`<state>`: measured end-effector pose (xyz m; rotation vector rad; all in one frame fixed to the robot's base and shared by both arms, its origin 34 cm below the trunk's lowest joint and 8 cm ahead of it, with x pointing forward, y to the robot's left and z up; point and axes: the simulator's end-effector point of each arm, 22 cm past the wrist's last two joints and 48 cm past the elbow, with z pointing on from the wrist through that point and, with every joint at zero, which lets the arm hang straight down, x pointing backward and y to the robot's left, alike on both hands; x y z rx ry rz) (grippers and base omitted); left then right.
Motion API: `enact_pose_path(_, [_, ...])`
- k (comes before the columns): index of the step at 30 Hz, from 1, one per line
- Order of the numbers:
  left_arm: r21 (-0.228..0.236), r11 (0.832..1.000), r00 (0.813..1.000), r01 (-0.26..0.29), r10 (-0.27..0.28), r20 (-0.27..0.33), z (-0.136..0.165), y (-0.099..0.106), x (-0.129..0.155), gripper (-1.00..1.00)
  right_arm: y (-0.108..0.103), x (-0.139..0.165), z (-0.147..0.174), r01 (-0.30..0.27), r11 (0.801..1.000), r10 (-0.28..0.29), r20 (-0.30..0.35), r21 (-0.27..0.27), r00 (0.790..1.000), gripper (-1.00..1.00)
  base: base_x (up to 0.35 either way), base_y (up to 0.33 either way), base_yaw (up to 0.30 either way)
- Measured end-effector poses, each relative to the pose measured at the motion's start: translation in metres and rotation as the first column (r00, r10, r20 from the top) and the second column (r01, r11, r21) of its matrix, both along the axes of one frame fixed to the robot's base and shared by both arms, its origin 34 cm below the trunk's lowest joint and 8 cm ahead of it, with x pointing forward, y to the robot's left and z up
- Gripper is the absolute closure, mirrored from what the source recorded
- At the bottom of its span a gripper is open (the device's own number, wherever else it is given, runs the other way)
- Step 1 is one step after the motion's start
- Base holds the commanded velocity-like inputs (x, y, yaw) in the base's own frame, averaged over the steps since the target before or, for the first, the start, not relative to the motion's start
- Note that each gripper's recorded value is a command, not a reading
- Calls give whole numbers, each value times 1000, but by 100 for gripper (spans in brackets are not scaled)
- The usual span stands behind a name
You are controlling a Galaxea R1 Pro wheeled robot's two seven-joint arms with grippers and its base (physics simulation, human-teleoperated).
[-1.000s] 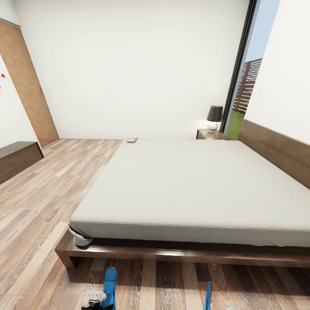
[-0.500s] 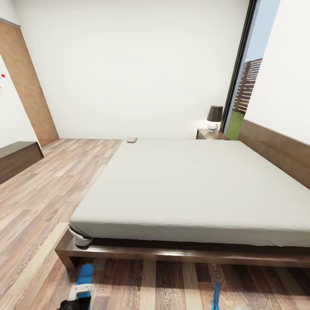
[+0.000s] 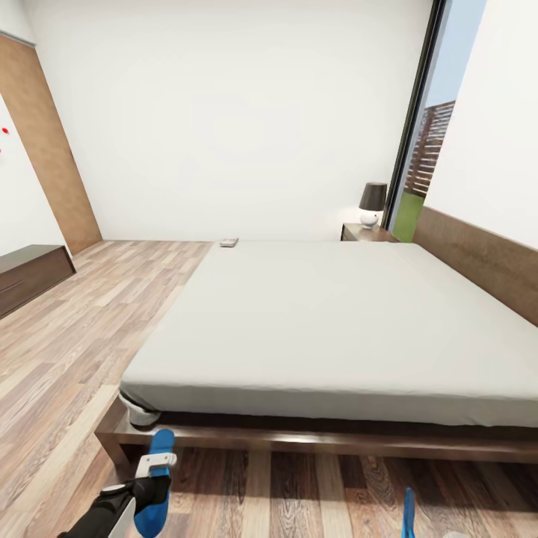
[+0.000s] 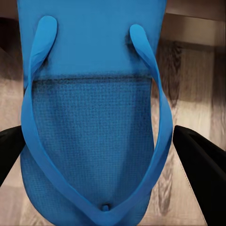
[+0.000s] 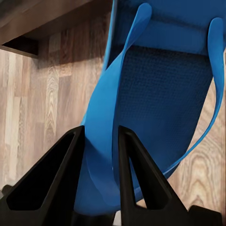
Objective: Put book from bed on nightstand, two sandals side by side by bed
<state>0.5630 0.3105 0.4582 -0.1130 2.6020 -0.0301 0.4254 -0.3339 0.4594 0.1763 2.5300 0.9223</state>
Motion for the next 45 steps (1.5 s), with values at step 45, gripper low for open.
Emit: enact_pose_path(45, [-15,999,999,46,-46,-15,-100,-25,-23,100,-41,87,2,170,967,-168,-28,188,985,100,0,0,0])
